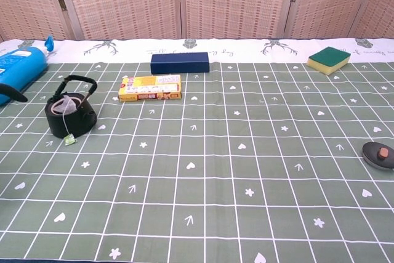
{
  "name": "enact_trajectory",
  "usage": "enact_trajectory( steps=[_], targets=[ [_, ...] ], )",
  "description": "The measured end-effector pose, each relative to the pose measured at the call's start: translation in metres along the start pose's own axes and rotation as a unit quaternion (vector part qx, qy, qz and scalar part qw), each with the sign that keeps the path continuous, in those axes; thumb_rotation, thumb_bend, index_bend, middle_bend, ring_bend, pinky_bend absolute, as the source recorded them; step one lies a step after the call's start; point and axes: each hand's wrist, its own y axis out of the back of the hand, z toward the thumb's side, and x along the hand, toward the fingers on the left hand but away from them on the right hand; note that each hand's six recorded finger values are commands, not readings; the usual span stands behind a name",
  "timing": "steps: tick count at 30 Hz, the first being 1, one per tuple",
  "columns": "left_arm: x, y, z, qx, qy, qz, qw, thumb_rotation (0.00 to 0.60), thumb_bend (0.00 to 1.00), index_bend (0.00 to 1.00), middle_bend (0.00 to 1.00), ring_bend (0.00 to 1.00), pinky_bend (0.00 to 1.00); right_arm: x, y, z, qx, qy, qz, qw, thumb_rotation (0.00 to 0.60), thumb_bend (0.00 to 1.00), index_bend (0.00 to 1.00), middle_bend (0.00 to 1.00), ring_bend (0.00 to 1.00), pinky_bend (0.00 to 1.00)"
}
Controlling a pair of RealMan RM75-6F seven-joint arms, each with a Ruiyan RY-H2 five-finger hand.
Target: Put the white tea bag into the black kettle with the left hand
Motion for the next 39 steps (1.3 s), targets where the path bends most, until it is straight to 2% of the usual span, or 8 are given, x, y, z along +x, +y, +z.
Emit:
enact_trajectory(
  steps=[3, 6, 11, 14, 16, 20, 26, 39],
  targets=[
    [0.002, 0.005, 0.000, -0.011, 0.005, -0.003, 0.9999, 0.600, 0.17, 0.23, 1.00, 1.00, 1.00, 0.000, 0.000, 0.001, 0.001, 0.001, -0.001, 1.0000, 0.600, 0.42, 0.00, 0.00, 0.00, 0.00],
    [0.005, 0.005, -0.002, -0.036, 0.018, -0.033, 0.9986, 0.600, 0.18, 0.13, 1.00, 1.00, 1.00, -0.001, 0.000, 0.000, 0.000, -0.001, 0.001, 1.0000, 0.600, 0.42, 0.00, 0.00, 0.00, 0.00],
    [0.019, -0.002, -0.005, -0.078, 0.046, -0.130, 0.9874, 0.600, 0.21, 0.03, 1.00, 1.00, 1.00, -0.001, -0.001, 0.000, 0.001, 0.001, 0.002, 1.0000, 0.600, 0.42, 0.00, 0.00, 0.00, 0.00],
    [0.031, -0.006, -0.004, -0.081, 0.062, -0.183, 0.9778, 0.600, 0.24, 0.02, 1.00, 1.00, 1.00, -0.001, 0.000, -0.001, -0.001, 0.000, 0.001, 1.0000, 0.600, 0.42, 0.00, 0.00, 0.00, 0.00],
    [0.037, -0.006, -0.003, -0.072, 0.069, -0.200, 0.9747, 0.600, 0.25, 0.02, 1.00, 1.00, 1.00, -0.001, 0.000, -0.001, -0.001, 0.001, 0.001, 1.0000, 0.600, 0.42, 0.00, 0.00, 0.00, 0.00],
    [0.054, -0.003, -0.003, -0.052, 0.085, -0.219, 0.9706, 0.600, 0.25, 0.01, 1.00, 1.00, 1.00, 0.000, 0.001, -0.001, -0.001, 0.002, 0.000, 1.0000, 0.600, 0.42, 0.00, 0.00, 0.00, 0.00],
    [0.084, 0.003, 0.010, -0.057, 0.090, -0.230, 0.9672, 0.600, 0.25, 0.01, 1.00, 1.00, 1.00, 0.000, 0.001, -0.001, -0.002, 0.003, 0.000, 1.0000, 0.600, 0.42, 0.00, 0.00, 0.00, 0.00],
    [0.104, -0.010, 0.009, -0.046, 0.110, -0.249, 0.9613, 0.600, 0.24, 0.02, 1.00, 1.00, 1.00, 0.003, 0.003, 0.001, -0.003, 0.006, -0.003, 1.0000, 0.600, 0.42, 0.00, 0.00, 0.00, 0.00]
  ],
)
